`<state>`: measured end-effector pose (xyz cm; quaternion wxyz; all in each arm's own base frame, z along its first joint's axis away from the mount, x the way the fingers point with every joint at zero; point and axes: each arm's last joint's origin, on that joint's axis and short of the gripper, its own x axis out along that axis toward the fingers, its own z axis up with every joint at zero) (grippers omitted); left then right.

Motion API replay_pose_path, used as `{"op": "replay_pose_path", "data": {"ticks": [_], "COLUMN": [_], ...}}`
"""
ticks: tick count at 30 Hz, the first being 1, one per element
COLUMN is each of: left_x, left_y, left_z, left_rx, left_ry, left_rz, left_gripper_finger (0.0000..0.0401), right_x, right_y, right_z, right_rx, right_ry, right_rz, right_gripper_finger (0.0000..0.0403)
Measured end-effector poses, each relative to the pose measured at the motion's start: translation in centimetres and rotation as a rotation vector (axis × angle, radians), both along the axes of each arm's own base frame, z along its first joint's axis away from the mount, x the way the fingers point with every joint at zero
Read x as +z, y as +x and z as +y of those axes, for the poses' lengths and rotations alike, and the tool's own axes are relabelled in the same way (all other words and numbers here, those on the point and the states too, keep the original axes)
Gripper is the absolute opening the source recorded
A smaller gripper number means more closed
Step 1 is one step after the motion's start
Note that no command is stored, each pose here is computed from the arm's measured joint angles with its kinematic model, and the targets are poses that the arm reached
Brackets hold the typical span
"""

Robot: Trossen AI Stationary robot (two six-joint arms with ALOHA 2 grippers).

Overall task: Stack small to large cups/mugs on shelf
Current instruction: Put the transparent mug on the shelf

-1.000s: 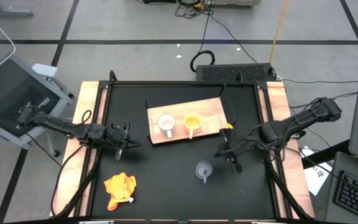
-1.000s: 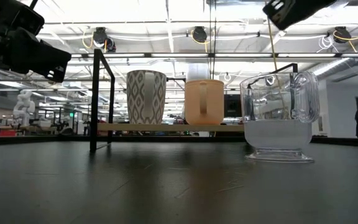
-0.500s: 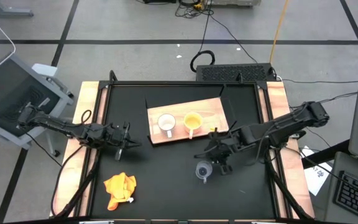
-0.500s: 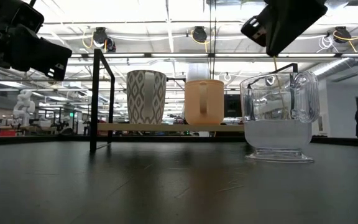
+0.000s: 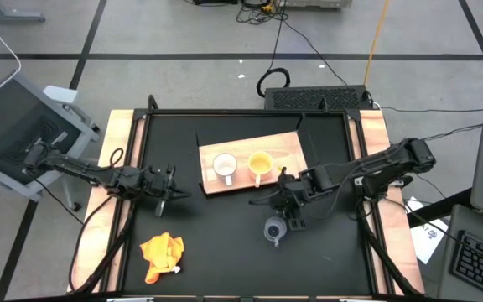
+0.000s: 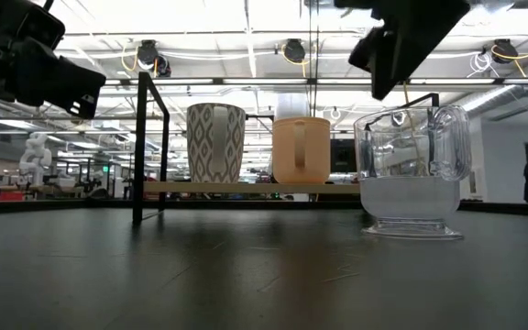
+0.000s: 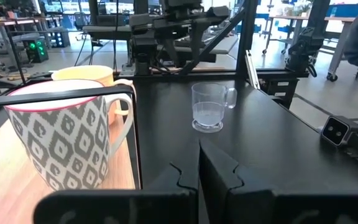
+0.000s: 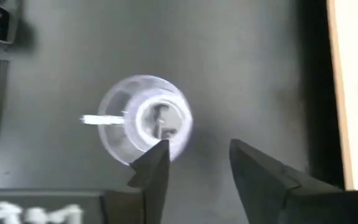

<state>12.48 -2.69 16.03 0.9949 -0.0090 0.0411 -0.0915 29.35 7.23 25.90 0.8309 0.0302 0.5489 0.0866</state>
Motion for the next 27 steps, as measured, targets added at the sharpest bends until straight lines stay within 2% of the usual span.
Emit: {"op": "replay_pose_path", "data": {"ticks": [7,13,27], "left_x": [0.0,0.0,-0.2], "left_y": [0.0,0.0,0.0], "left_z": [0.0,0.0,0.0], "left_rx": [0.0,0.0,-0.001], "left_ry": [0.002,0.004,0.011], "left_rz": [0.003,0.002,0.024], "left_gripper_finger": [0.001,0.001,0.001], "right_x": [-0.2,-1.1,-2.7], "right_y": [0.2,0.1,0.0], "right_z": [-1.1,-1.1,-1.2], "right_rx": [-0.07,-0.077,-0.072], "right_ry": [0.012,0.069,0.072], "right_rz": [0.016,0.027,0.013], "right_gripper_finger": [0.0195,0.0196,0.0196]}}
